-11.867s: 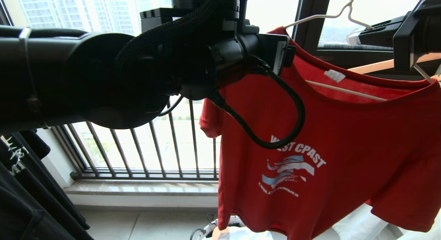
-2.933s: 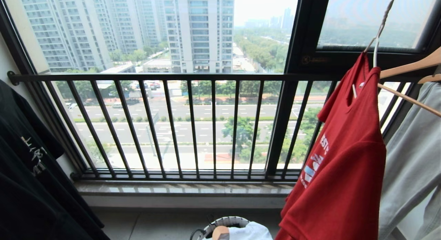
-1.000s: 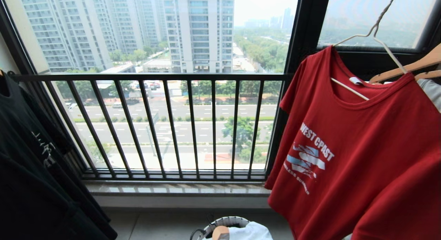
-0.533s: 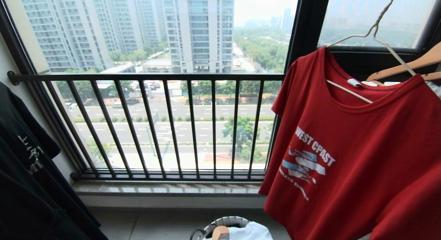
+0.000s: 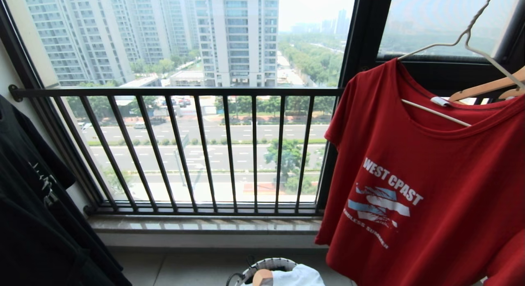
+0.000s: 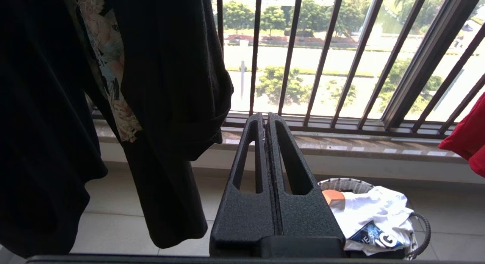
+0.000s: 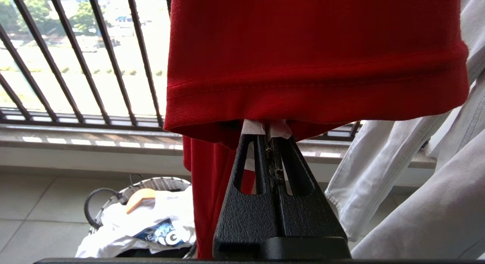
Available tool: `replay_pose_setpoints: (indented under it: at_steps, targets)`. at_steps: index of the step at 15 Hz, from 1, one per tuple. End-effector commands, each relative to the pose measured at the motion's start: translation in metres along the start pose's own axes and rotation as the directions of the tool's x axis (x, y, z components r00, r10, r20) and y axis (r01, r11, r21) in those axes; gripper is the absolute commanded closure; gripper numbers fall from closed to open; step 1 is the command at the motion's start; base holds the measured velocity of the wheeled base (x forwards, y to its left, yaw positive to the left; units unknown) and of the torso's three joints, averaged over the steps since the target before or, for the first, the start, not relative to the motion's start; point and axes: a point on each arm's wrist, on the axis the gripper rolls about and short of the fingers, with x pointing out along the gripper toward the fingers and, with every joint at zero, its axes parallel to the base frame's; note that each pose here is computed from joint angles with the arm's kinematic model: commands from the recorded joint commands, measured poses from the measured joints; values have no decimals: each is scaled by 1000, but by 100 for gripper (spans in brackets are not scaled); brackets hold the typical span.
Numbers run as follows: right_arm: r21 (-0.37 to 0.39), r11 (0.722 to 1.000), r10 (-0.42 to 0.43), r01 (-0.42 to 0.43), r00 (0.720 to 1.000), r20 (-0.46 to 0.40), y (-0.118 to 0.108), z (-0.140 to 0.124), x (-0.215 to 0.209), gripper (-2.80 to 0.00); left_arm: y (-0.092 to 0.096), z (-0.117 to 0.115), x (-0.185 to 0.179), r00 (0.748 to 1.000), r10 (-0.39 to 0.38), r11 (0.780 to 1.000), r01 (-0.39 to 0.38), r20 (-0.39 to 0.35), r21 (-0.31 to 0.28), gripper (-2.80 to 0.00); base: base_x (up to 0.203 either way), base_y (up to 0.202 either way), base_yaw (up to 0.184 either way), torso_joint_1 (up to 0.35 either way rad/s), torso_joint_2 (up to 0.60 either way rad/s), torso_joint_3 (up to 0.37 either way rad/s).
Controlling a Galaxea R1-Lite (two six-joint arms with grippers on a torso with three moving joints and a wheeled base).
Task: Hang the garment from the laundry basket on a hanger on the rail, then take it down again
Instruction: Take the clothes off the clothes rack
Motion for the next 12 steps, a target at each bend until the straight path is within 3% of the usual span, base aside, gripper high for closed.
replay_pose_setpoints:
  at_steps: [1, 12]
  targets:
    - [0, 1000, 1, -1, 1000, -2, 0, 0, 0, 0, 0, 0, 0, 1000, 1, 1000, -1, -1, -1, 0, 0, 0, 0, 0, 0, 0]
    - [3, 1000, -20, 20, 1000, -3, 0, 0, 0, 0, 0, 0, 0, 1000, 0, 1000, 0, -1, -1, 0, 0, 0, 0, 0, 0, 0]
